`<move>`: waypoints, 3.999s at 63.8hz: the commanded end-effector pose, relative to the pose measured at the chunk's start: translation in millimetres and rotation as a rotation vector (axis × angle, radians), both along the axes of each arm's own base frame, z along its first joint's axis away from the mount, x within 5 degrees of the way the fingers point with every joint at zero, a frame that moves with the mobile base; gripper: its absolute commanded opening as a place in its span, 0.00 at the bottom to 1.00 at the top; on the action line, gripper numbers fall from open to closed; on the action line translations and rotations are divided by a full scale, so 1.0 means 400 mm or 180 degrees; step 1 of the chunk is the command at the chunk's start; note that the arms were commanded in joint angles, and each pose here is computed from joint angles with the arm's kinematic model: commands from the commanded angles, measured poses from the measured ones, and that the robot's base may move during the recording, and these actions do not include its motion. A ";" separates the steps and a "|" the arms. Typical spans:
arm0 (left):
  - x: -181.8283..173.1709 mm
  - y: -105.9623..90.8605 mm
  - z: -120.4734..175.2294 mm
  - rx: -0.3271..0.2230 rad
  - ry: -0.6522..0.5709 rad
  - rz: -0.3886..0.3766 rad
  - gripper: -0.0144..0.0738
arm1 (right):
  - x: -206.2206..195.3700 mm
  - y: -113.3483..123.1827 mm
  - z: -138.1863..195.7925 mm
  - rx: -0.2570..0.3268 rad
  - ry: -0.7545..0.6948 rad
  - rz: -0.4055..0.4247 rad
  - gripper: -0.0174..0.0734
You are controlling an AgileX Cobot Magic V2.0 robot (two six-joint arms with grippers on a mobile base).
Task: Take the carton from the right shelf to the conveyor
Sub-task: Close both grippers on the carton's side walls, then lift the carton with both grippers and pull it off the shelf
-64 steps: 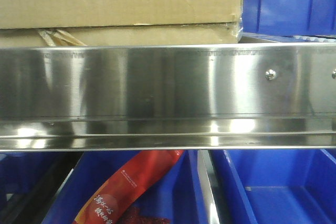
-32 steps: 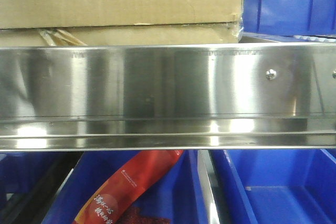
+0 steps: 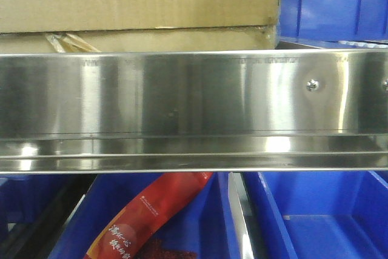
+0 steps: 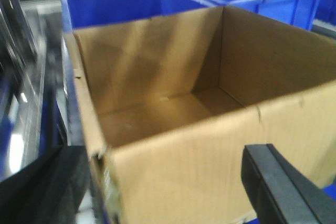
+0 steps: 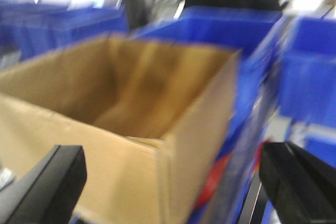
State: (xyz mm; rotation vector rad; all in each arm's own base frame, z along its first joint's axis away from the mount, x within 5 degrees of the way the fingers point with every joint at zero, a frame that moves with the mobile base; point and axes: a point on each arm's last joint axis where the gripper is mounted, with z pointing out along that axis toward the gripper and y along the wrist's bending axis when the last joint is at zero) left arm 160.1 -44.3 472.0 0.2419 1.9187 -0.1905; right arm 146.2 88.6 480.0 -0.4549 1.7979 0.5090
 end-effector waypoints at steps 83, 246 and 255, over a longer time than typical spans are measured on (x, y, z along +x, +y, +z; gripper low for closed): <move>0.535 0.013 -0.106 0.0294 0.1496 0.1062 0.70 | 0.549 0.236 -0.104 -0.0788 0.1420 -0.0428 0.80; 0.114 -0.116 0.070 -0.0010 0.0925 0.0200 0.14 | 0.118 0.016 0.010 -0.0645 0.1049 -0.0486 0.12; 0.116 -0.117 0.073 -0.0028 0.0881 0.0188 0.14 | 0.118 0.016 0.010 -0.0645 0.1049 -0.0486 0.12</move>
